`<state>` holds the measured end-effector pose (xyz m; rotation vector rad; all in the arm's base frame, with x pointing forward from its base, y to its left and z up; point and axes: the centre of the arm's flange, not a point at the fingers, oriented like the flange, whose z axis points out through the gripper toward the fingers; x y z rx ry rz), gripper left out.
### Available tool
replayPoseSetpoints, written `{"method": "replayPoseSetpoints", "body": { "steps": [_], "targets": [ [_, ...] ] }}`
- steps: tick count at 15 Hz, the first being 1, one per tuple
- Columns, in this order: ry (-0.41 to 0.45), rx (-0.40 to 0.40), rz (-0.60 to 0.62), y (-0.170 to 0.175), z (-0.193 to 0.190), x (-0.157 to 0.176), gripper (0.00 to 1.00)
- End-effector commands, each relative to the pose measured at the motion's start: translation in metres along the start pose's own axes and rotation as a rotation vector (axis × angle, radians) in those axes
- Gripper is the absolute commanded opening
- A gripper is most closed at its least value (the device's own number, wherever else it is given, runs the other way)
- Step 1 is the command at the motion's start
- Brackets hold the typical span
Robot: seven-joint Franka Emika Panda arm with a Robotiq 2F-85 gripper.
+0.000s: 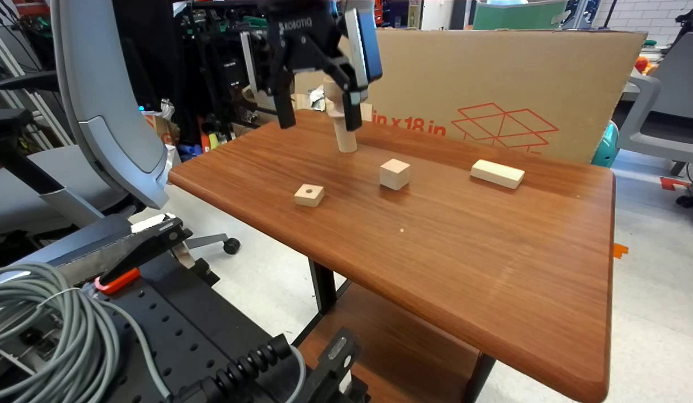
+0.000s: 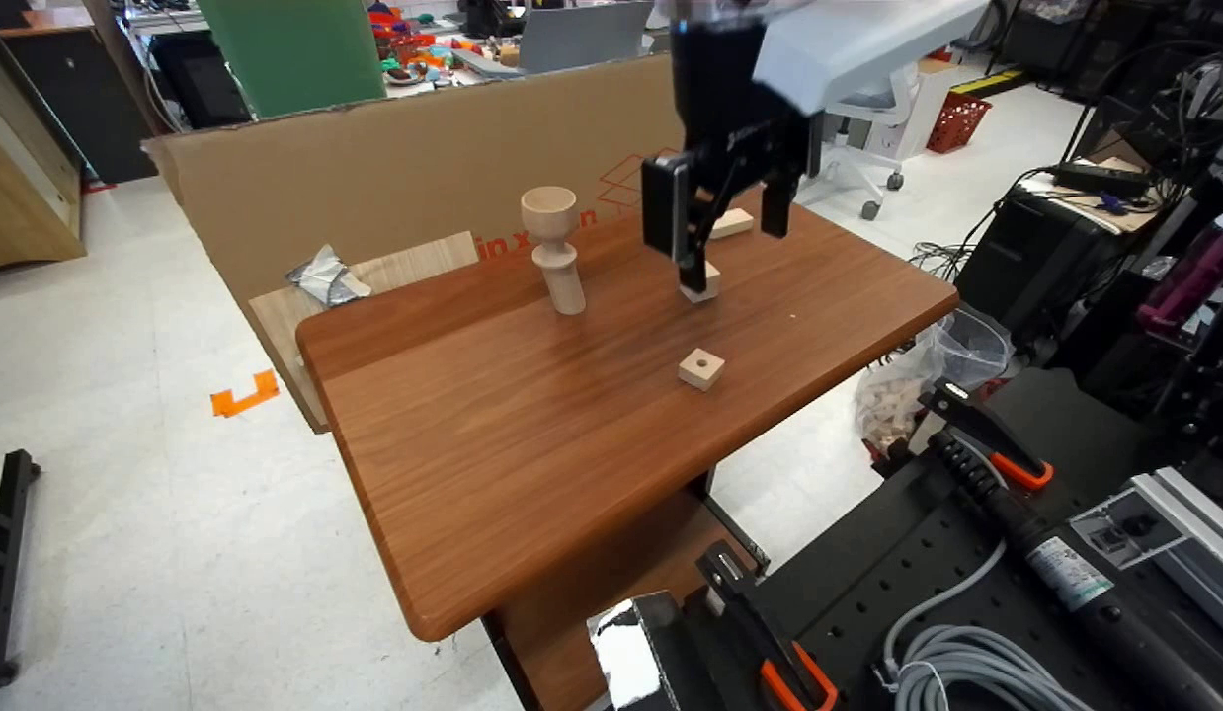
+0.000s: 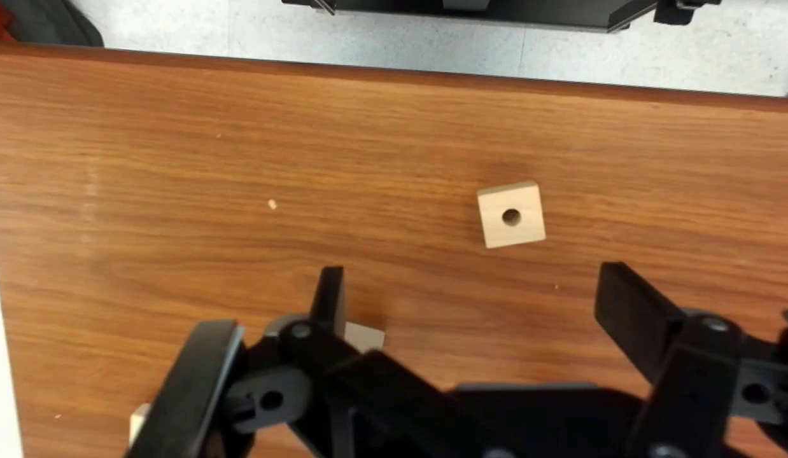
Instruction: Pick up the brown object and put it on the table
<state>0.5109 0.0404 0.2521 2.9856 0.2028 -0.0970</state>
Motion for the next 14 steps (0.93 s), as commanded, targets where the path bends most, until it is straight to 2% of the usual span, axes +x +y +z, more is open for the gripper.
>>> {"method": "replayPoseSetpoints", "body": {
  "steps": [1, 5, 6, 7, 8, 14],
  "targets": [
    [0.063, 0.091, -0.029, 0.040, -0.066, -0.043, 1.00],
    [0.071, 0.190, -0.066, 0.074, -0.097, -0.054, 1.00],
    [0.079, 0.194, -0.065, 0.081, -0.101, -0.055, 1.00],
    [0.121, 0.155, -0.032, 0.086, -0.101, -0.053, 1.00],
    [0.093, 0.162, -0.046, 0.075, -0.094, -0.049, 1.00],
    [0.090, 0.163, -0.045, 0.075, -0.092, -0.049, 1.00]
  ]
}}
